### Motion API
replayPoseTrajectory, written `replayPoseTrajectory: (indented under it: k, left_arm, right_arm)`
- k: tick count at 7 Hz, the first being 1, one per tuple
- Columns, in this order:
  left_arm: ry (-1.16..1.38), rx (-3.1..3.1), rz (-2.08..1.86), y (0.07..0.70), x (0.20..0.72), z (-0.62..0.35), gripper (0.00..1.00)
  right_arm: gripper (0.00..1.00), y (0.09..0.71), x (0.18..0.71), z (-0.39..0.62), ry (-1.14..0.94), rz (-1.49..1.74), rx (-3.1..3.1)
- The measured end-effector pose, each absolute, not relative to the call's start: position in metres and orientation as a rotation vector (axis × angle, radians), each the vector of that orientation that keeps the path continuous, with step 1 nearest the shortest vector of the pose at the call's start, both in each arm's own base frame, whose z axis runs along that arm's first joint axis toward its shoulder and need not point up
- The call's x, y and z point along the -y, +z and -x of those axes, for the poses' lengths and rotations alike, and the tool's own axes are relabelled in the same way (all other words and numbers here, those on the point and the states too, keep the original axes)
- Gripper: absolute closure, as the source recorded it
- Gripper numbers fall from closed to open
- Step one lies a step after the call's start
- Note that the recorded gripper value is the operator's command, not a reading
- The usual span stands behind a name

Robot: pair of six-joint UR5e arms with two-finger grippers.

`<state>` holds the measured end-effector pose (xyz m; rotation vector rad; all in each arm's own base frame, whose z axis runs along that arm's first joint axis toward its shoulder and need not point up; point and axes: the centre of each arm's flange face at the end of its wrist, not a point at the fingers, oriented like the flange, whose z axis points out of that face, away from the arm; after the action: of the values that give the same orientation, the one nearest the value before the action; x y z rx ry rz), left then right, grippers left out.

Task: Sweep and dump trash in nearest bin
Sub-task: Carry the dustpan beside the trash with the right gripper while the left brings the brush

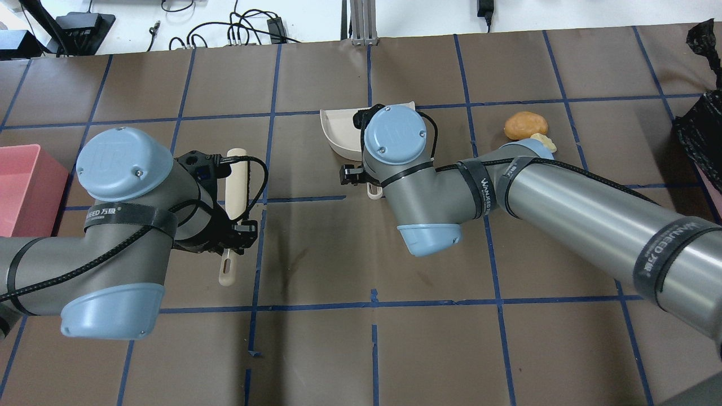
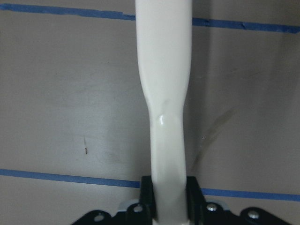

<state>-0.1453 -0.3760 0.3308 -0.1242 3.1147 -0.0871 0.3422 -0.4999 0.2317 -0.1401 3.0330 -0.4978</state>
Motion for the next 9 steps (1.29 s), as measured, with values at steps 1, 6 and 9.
replayPoseTrajectory:
  k: [1,6,9]
  left_arm:
    - [-0.087,-3.115,0.122,0.3309,0.3758,0.1455,1.00]
    - [-0.089,-3.114,0.112,0.3317,0.3762,0.1480,1.00]
    - [-0.074,-3.117,0.104,0.3295,0.3765,0.1491,1.00]
  right_arm:
    - [0.08,0.2239,0.5022,-0.3429,-0.495,0.141,-3.040]
    - [0.38,0.2208,0.5070,-0.3423,-0.512,0.145,-3.033]
    - [0.79,0.2266,0.5114,-0.3396,-0.552,0.132,-3.007]
